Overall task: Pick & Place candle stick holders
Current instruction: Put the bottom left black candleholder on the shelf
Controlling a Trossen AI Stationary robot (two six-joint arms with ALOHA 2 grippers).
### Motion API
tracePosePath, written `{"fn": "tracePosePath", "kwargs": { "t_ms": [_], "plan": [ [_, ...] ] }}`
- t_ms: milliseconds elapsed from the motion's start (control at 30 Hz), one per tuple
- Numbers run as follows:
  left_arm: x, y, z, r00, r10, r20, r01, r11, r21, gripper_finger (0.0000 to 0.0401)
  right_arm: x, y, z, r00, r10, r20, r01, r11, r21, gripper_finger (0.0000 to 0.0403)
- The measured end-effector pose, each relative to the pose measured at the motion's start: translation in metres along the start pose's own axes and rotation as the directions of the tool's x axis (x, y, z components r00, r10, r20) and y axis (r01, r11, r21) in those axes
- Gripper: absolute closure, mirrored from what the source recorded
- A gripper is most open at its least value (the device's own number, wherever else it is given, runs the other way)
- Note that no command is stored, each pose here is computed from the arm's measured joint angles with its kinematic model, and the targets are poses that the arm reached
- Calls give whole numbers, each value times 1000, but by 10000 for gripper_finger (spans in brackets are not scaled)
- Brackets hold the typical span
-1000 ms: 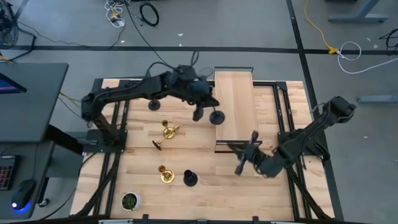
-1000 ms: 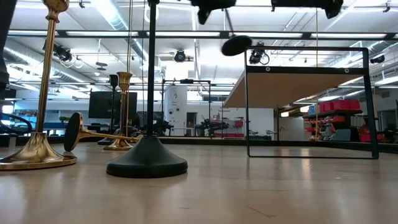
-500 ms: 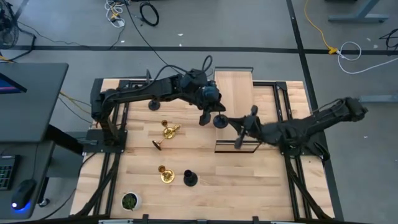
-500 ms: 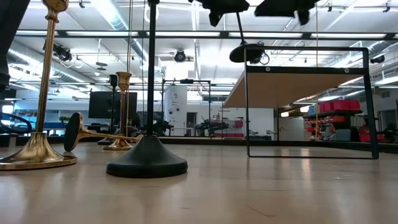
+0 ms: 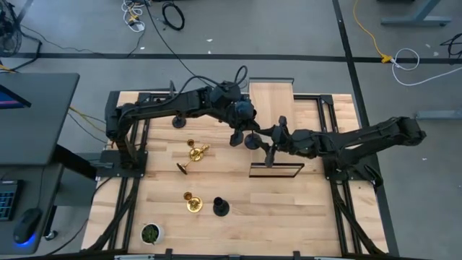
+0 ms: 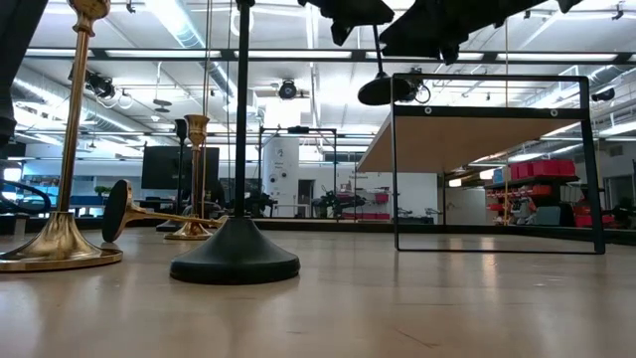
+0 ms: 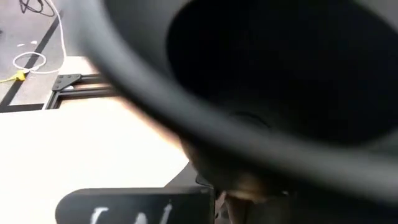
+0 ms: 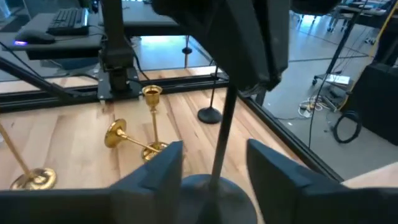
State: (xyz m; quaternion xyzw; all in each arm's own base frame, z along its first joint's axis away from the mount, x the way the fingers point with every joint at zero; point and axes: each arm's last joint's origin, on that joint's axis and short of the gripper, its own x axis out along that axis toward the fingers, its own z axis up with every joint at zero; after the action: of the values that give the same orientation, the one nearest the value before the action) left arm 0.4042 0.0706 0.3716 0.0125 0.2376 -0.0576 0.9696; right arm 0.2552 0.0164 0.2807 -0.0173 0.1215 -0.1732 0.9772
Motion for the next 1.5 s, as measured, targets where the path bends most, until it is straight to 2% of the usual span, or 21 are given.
{"fn": "tracePosePath", "kwargs": {
  "t_ms": [133,267,500,867,1067,1300,1500],
  "plan": [
    [0,0,0,1000,9,-3,-9,1000,-1,393,1,-2,0,999,-32,3,32,999,-3,160],
    [0,0,0,1000,9,-3,-9,1000,-1,394,1,-4,1,998,-63,10,63,998,-19,121],
    [0,0,1,1000,11,6,-11,1000,2,394,11,1,5,994,-53,97,53,999,0,103],
    [0,0,0,1000,10,4,-10,1000,1,394,31,-3,-1,988,-109,114,111,994,-11,116],
    [0,0,0,1000,10,3,-10,1000,1,385,32,-5,-1,986,-116,117,117,993,-2,140],
    [0,0,0,1000,10,3,-10,1000,1,394,32,-5,0,986,-115,123,114,993,12,168],
    [0,0,0,1000,10,3,-10,1000,1,379,32,-5,0,987,-104,123,101,994,36,213]
  ]
}}
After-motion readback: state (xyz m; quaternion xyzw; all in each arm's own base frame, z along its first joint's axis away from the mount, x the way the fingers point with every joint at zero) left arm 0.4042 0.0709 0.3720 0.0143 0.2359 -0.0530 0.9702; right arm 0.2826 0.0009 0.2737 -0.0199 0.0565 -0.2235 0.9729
